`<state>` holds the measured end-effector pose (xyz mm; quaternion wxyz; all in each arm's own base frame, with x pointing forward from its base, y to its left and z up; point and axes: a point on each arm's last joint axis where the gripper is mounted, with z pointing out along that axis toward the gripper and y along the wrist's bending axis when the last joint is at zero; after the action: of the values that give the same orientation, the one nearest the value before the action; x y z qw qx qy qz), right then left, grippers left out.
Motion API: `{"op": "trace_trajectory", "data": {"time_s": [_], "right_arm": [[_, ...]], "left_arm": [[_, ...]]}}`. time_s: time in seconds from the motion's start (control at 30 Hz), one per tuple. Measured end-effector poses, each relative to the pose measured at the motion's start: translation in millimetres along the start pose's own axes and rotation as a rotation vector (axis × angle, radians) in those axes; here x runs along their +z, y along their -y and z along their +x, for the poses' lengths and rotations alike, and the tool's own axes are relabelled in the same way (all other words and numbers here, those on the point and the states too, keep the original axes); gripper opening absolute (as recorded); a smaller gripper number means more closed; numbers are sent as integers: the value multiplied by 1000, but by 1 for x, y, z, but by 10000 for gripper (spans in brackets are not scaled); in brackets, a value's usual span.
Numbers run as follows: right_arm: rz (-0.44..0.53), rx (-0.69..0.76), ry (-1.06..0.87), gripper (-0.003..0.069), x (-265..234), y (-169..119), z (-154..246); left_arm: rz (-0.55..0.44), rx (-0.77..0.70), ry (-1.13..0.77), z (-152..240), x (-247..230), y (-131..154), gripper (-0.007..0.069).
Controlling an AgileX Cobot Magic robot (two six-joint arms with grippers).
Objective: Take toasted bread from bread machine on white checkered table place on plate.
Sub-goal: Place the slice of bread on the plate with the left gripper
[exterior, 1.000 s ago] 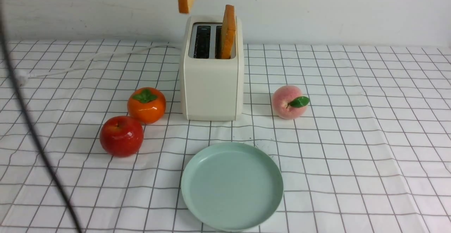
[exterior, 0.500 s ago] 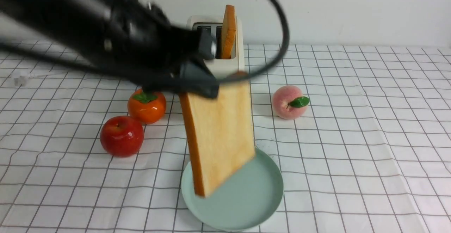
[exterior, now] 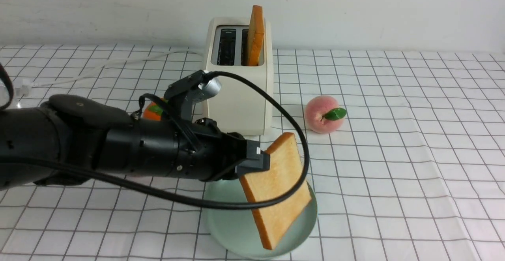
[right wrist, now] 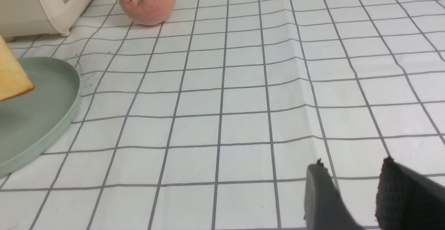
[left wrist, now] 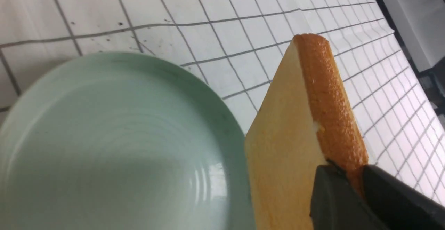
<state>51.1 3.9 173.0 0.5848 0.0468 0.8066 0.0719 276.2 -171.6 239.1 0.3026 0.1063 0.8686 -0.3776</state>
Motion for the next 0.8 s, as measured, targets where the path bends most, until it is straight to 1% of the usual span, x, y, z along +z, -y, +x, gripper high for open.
{"op": "trace_trajectory", "data": {"time_s": [0.2, 0.3, 0.47, 0.53, 0.6, 0.63, 0.77, 0.8], "right_arm": [[0, 0, 0, 240, 0, 0, 0], [0, 0, 0, 240, 0, 0, 0], [0, 0, 0, 240, 0, 0, 0], [0, 0, 0, 240, 0, 0, 0], [0, 0, 0, 240, 0, 0, 0], [0, 0, 0, 240, 0, 0, 0], [0, 0, 0, 240, 0, 0, 0], [0, 0, 0, 240, 0, 0, 0]], "left_arm": [[-38, -35, -45, 9, 22, -19, 64], [-42, -40, -54, 11, 28, -23, 64], [-66, 0, -41, 12, 34, -30, 66], [-75, 20, -33, 11, 35, -31, 85], [-78, 48, -31, 11, 35, -32, 148], [-78, 53, -31, 11, 35, -32, 155], [-74, 80, -27, 10, 33, -30, 353], [-74, 80, -27, 10, 33, -30, 362]]}}
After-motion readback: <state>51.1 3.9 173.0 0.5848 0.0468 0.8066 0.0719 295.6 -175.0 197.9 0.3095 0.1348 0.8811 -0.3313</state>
